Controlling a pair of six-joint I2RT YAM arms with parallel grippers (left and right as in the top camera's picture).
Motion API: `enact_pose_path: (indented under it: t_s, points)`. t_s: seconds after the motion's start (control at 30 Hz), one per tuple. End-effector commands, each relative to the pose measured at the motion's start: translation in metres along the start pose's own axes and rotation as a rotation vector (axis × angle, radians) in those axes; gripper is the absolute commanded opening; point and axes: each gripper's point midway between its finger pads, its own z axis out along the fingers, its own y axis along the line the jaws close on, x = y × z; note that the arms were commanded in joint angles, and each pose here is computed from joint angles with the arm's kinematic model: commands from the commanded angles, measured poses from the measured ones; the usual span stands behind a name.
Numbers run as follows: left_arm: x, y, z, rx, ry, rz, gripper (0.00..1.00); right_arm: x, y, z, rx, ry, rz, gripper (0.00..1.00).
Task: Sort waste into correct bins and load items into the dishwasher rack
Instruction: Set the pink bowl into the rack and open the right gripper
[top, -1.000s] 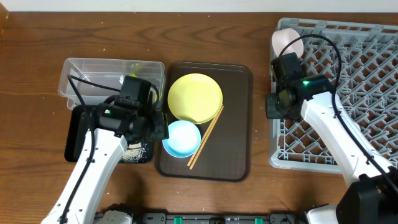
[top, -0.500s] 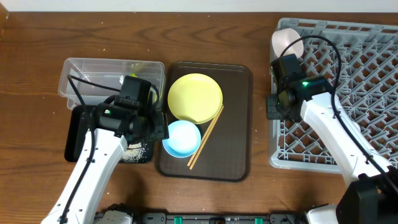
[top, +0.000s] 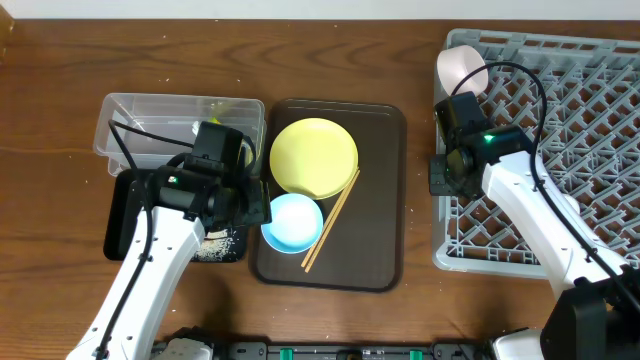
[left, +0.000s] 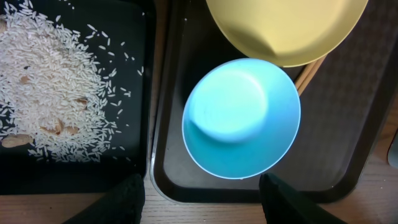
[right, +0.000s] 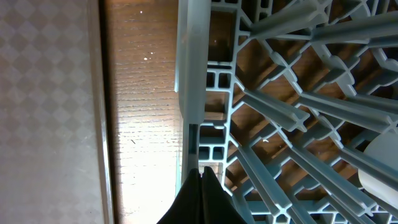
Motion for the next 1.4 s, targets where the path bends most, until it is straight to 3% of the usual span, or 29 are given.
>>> enact_pose_path:
  t_s: [0.0,0.9,1.37]
  points:
    - [0.001,0.005,0.002,-0.021,0.003,-0.009,0.62,0.003,-0.005,0.005,0.017,0.014,0.025,0.01]
    - [0.001,0.005,0.002,-0.02,0.003,-0.009,0.62,0.015,-0.001,0.006,-0.008,0.061,0.008,0.02]
    - [0.002,0.006,0.002,-0.023,0.01,-0.01,0.62,-0.003,0.003,0.006,-0.025,-0.012,0.0,0.05]
